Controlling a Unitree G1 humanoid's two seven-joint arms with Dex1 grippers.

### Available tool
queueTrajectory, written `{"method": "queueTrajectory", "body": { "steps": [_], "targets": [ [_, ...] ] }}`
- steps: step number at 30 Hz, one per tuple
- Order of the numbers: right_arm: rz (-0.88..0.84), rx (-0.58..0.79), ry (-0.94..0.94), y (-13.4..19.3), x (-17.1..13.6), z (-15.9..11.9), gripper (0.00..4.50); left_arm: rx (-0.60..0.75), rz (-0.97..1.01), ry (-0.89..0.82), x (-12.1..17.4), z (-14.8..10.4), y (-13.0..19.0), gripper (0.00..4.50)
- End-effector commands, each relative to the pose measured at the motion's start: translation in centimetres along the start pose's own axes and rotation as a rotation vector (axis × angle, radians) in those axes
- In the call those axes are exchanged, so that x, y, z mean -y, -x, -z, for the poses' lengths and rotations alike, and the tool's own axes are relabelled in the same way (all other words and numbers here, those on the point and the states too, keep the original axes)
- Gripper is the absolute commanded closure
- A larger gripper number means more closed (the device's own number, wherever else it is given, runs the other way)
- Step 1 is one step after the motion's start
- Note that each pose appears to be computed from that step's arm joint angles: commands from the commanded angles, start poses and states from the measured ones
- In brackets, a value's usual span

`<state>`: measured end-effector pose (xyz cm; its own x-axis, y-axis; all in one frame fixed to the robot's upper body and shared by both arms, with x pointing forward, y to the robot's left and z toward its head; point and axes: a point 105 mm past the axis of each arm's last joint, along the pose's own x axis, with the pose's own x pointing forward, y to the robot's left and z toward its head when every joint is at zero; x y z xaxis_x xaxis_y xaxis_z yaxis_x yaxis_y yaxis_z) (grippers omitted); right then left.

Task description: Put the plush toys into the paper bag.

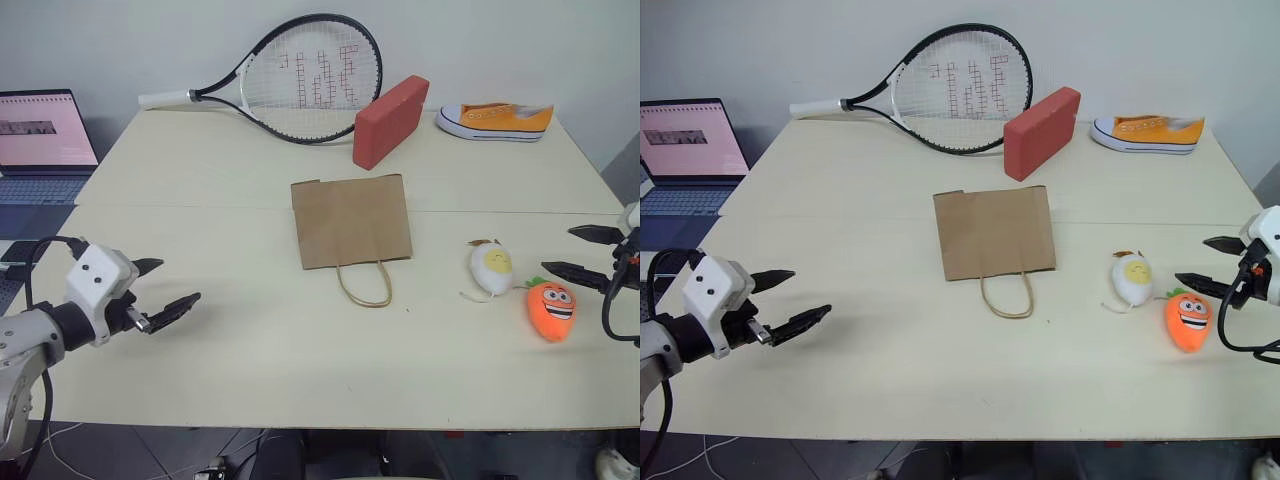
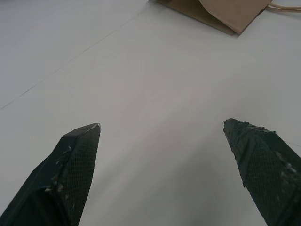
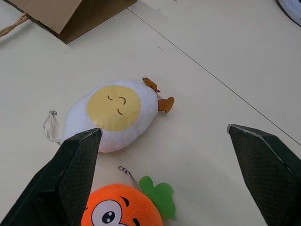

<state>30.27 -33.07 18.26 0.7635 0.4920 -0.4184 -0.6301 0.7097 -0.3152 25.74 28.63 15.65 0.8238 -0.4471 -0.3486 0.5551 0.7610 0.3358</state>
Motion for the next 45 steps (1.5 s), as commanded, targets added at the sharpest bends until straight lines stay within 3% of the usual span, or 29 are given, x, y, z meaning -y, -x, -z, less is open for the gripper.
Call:
{"method": "queueTrajectory", "body": {
  "steps": [1, 30, 39, 45],
  "targets": [
    [0.003, 0.040, 0.047, 0.0, 0.1, -1.5, 0.00, 0.032, -0.009, -0.061, -0.4, -1.8, 0.8, 0.04],
    [-0.001, 0.121, 0.148, -1.3, -0.3, -2.8, 0.00, 0.147, -0.028, -0.092, -0.3, -2.6, 0.2, 0.04],
    [-0.084, 0.145, 0.157, -0.7, -2.8, -3.8, 0.00, 0.174, 0.217, -0.110, 4.4, -3.9, -2.5, 0.04],
    [-0.225, 0.148, 0.138, 0.0, -8.0, -4.5, 0.00, 0.238, 0.434, -0.173, 8.3, -5.9, -6.0, 0.04]
  ]
}}
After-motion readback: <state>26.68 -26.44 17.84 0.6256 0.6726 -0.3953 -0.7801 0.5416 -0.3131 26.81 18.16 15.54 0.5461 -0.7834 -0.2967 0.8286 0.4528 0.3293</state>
